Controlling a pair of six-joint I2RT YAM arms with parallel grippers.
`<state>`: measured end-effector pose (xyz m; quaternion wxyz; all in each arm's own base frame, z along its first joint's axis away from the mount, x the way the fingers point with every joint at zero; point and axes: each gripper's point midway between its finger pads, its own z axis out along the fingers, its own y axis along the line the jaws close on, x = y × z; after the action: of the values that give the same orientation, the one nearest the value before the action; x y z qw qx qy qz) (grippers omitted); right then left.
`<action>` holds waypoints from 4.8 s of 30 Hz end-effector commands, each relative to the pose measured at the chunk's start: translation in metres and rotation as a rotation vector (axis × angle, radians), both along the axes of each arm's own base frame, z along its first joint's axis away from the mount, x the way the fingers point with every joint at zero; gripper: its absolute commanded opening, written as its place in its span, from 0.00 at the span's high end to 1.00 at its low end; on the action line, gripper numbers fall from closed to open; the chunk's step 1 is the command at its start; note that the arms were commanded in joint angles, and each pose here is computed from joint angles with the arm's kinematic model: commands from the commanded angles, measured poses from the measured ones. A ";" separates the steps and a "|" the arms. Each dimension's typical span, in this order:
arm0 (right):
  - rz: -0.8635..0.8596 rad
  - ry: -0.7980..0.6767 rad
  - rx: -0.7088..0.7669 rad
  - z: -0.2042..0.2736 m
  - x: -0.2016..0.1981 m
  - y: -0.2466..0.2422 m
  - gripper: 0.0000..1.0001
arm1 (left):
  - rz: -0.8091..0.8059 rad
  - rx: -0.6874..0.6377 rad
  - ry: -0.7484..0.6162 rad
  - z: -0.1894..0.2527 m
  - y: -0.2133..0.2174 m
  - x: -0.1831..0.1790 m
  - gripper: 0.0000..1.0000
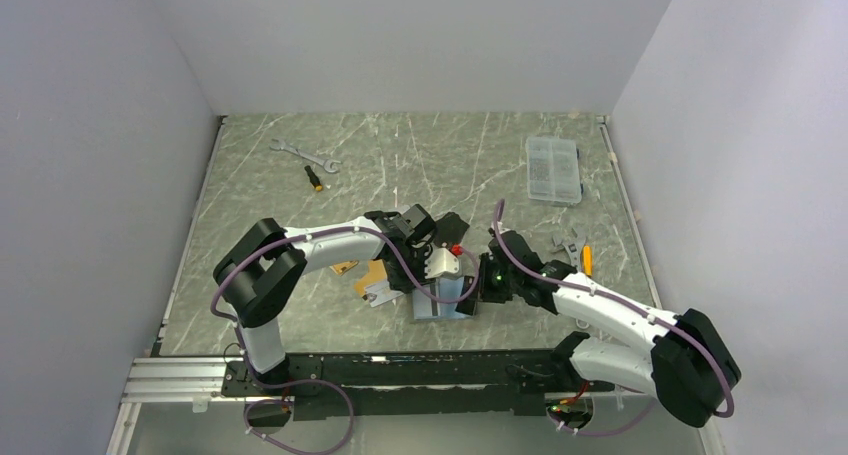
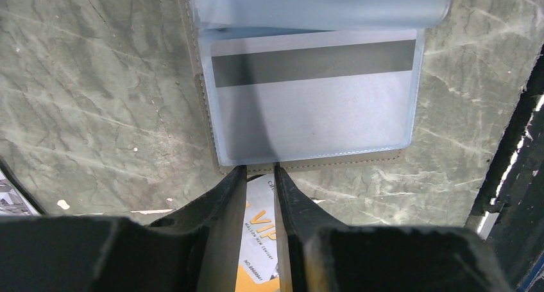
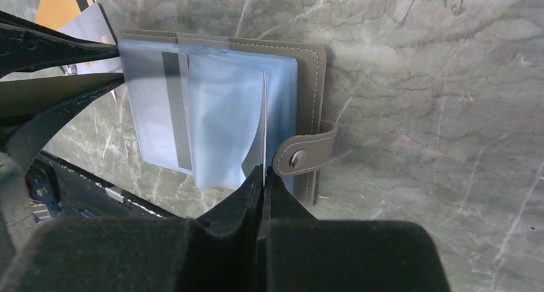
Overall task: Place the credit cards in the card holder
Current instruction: Insert the credit card into the card holder.
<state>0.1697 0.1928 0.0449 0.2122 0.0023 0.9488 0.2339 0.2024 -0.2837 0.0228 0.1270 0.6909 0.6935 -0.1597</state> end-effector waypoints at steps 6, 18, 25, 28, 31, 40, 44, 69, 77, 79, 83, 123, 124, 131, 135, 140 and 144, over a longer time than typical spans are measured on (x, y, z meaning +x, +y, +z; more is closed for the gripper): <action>-0.098 0.036 -0.042 -0.016 -0.008 -0.017 1.00 | -0.027 -0.020 -0.048 0.011 -0.005 0.006 0.73; -0.195 -0.048 -0.054 0.003 -0.002 -0.036 1.00 | -0.031 -0.018 -0.048 0.012 -0.004 0.006 0.75; -0.180 -0.046 -0.060 0.003 -0.001 -0.035 1.00 | -0.030 -0.017 -0.047 0.015 -0.004 0.006 0.76; -0.173 -0.056 -0.070 0.006 0.001 -0.035 1.00 | -0.031 -0.016 -0.047 0.015 -0.004 0.006 0.76; -0.155 -0.053 -0.070 0.005 0.000 -0.034 1.00 | -0.033 -0.015 -0.044 0.014 -0.004 0.005 0.76; -0.089 0.002 -0.049 -0.009 -0.010 -0.016 1.00 | -0.035 -0.019 -0.044 0.017 -0.005 0.006 0.77; -0.082 0.004 -0.038 -0.011 -0.010 -0.011 1.00 | -0.036 -0.018 -0.043 0.017 -0.005 0.005 0.78; -0.156 -0.090 -0.090 0.020 0.004 -0.029 1.00 | -0.048 -0.013 -0.047 0.018 -0.002 0.004 0.80; -0.139 -0.074 -0.079 0.014 0.002 -0.025 1.00 | -0.048 -0.017 -0.046 0.020 -0.003 0.005 0.80; -0.131 -0.071 -0.064 0.012 0.002 -0.021 1.00 | -0.048 -0.017 -0.046 0.020 -0.004 0.005 0.80; -0.120 -0.052 -0.031 0.007 -0.001 -0.015 1.00 | -0.049 -0.017 -0.045 0.020 -0.004 0.005 0.80; 0.106 0.043 0.221 -0.004 -0.007 0.033 1.00 | -0.057 -0.002 -0.062 0.022 0.001 0.006 0.83; 0.112 0.050 0.253 -0.002 -0.006 0.032 1.00 | -0.058 -0.002 -0.062 0.022 0.001 0.006 0.83; 0.196 0.066 0.349 0.013 -0.004 0.029 1.00 | -0.059 -0.002 -0.068 0.023 0.000 0.007 0.84; 0.243 0.093 0.366 0.013 -0.003 0.036 1.00 | -0.057 -0.007 -0.068 0.026 -0.002 0.008 0.85; 0.269 0.122 0.365 0.009 -0.002 0.040 1.00 | -0.057 -0.007 -0.073 0.026 0.000 0.008 0.85; 0.263 0.105 0.391 0.015 0.002 0.044 1.00 | -0.060 -0.002 -0.078 0.025 0.002 0.007 0.86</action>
<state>0.1560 0.2242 0.0386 0.0905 -0.0421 0.9081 0.4068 0.2047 -0.2751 0.0269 0.1183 0.7077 0.6825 -0.1395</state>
